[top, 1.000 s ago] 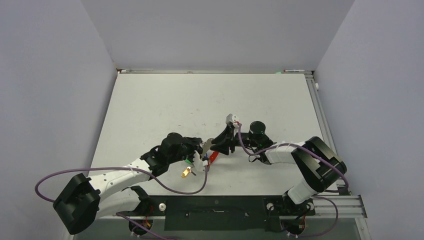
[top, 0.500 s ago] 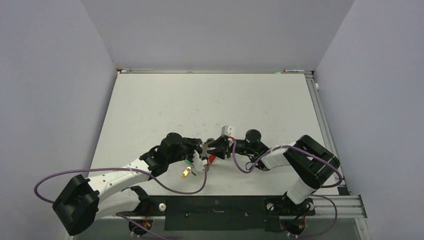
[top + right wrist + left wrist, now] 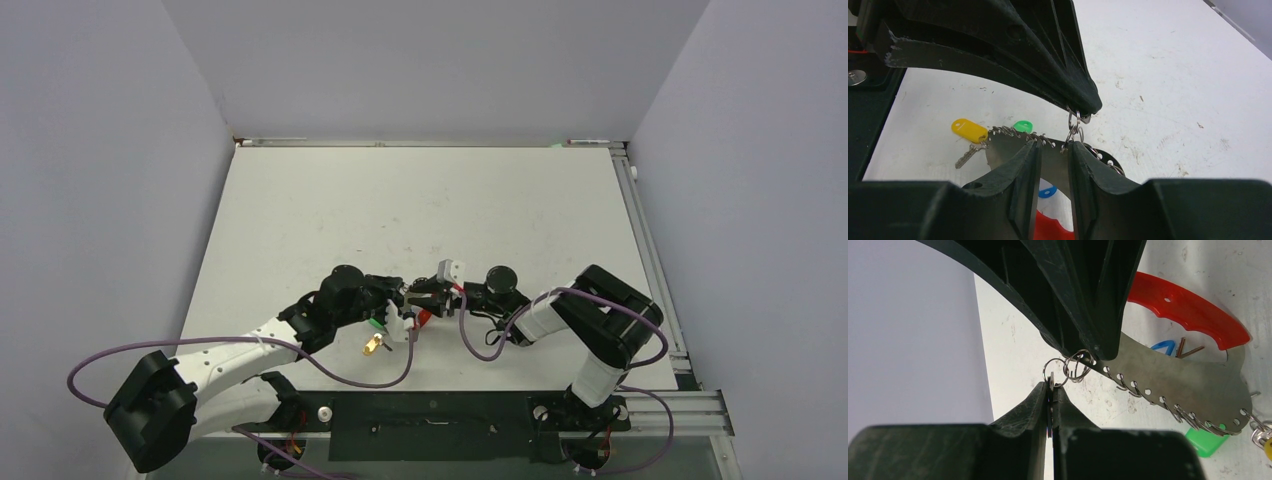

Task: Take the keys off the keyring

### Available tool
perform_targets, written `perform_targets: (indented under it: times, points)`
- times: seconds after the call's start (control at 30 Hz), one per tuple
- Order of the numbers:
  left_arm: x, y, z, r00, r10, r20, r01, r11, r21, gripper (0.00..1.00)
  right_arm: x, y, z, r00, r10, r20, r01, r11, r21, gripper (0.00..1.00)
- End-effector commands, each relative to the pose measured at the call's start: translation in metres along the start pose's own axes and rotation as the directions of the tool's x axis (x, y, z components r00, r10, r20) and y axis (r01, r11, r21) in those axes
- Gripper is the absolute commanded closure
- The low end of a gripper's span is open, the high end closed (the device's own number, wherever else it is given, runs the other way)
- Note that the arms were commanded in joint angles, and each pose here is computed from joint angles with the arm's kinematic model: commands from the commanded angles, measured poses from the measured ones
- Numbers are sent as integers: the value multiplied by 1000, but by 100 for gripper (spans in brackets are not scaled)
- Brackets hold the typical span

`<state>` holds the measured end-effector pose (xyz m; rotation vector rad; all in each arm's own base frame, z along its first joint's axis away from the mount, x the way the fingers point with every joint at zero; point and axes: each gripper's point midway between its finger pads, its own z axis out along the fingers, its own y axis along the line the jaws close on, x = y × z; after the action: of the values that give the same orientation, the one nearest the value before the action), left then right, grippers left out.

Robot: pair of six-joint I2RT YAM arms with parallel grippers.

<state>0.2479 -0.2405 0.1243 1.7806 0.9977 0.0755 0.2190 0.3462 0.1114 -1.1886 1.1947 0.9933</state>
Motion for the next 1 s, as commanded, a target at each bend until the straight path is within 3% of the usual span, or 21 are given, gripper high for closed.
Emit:
perform_targets:
  times: [0.0, 0.53, 0.97]
  points:
    - [-12, 20, -5, 999, -5, 45, 7, 998, -62, 100, -20, -5, 7, 992, -105, 75, 104, 994, 26, 73]
    - [-11, 16, -7, 999, -25, 45, 28, 998, -53, 100, -19, -21, 16, 995, -65, 75, 57, 994, 95, 79]
    - [-9, 15, -6, 999, -39, 37, 40, 998, -51, 100, -28, -14, 21, 992, -59, 115, 54, 997, 52, 76]
